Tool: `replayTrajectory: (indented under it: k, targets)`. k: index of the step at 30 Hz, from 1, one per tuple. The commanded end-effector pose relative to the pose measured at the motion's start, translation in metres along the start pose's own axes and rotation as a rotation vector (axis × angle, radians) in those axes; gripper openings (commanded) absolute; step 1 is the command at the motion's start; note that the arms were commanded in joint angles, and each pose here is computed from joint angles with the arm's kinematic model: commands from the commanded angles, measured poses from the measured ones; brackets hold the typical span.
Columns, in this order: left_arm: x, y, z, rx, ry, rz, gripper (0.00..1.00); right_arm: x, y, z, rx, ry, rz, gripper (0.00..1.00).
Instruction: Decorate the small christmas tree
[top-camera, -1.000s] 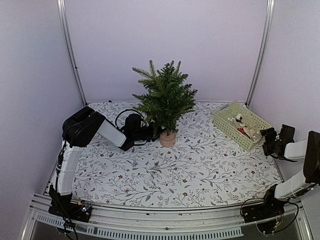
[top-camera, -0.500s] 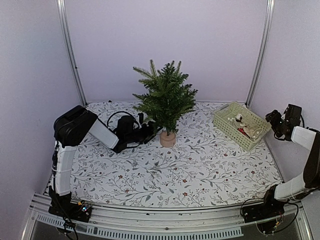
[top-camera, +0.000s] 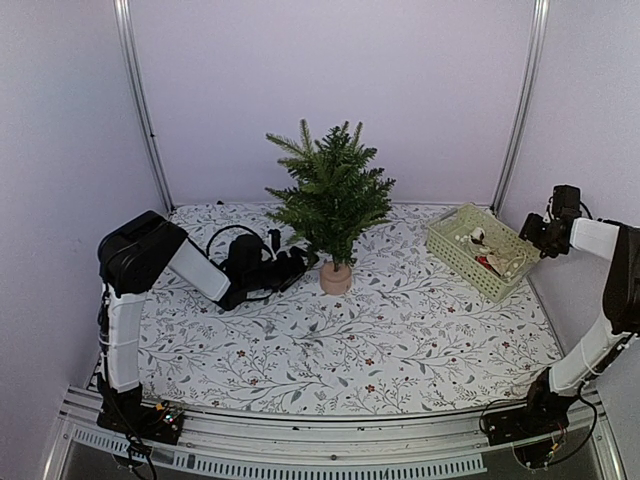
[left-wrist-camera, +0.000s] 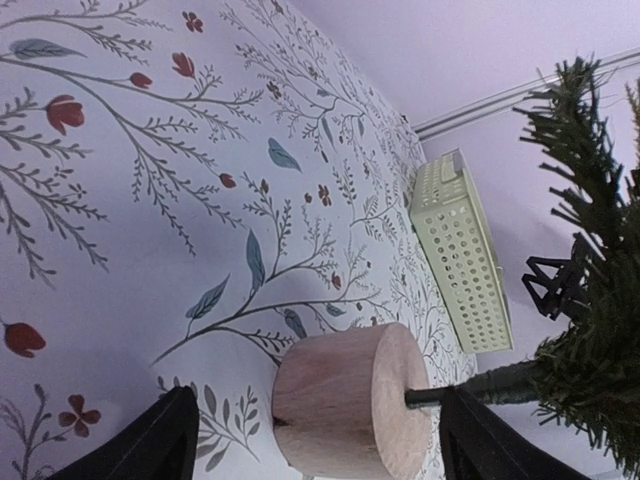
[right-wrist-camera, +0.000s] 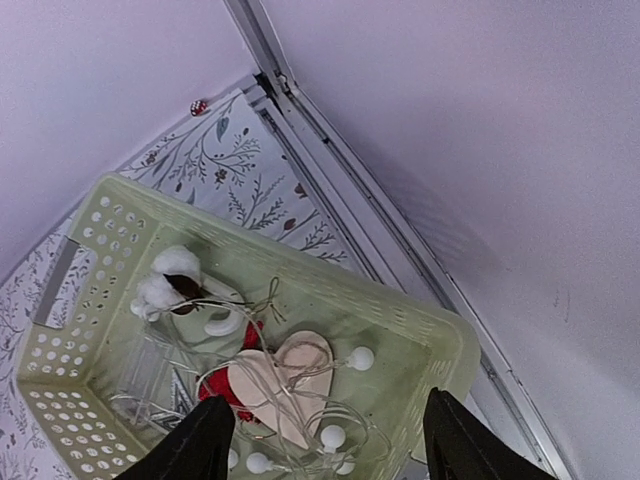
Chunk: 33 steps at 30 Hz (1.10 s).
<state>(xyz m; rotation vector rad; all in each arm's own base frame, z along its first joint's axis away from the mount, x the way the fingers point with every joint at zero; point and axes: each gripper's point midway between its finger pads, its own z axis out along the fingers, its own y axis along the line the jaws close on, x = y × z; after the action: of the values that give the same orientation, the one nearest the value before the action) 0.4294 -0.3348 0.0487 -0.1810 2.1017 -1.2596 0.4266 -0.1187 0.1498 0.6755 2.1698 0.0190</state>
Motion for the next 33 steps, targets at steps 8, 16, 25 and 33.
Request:
replayTrajectory:
  k: [8, 16, 25, 33]
  targets:
    - [0.019, 0.022, -0.005, -0.039, 0.065, -0.025, 0.84, 0.004, -0.003, 0.037, 0.082, 0.06, -0.194, 0.69]
    - [0.019, 0.021, -0.006, -0.024, 0.067, -0.035, 0.84, 0.022, -0.003, 0.052, 0.089, 0.132, -0.228, 0.62]
    - [0.02, 0.02, -0.005, -0.007, 0.071, -0.044, 0.83, 0.04, 0.012, 0.051, 0.037, 0.179, -0.277, 0.71]
    - [0.02, 0.02, -0.008, -0.006, 0.066, -0.05, 0.83, 0.045, 0.006, 0.059, 0.081, 0.205, -0.289, 0.54]
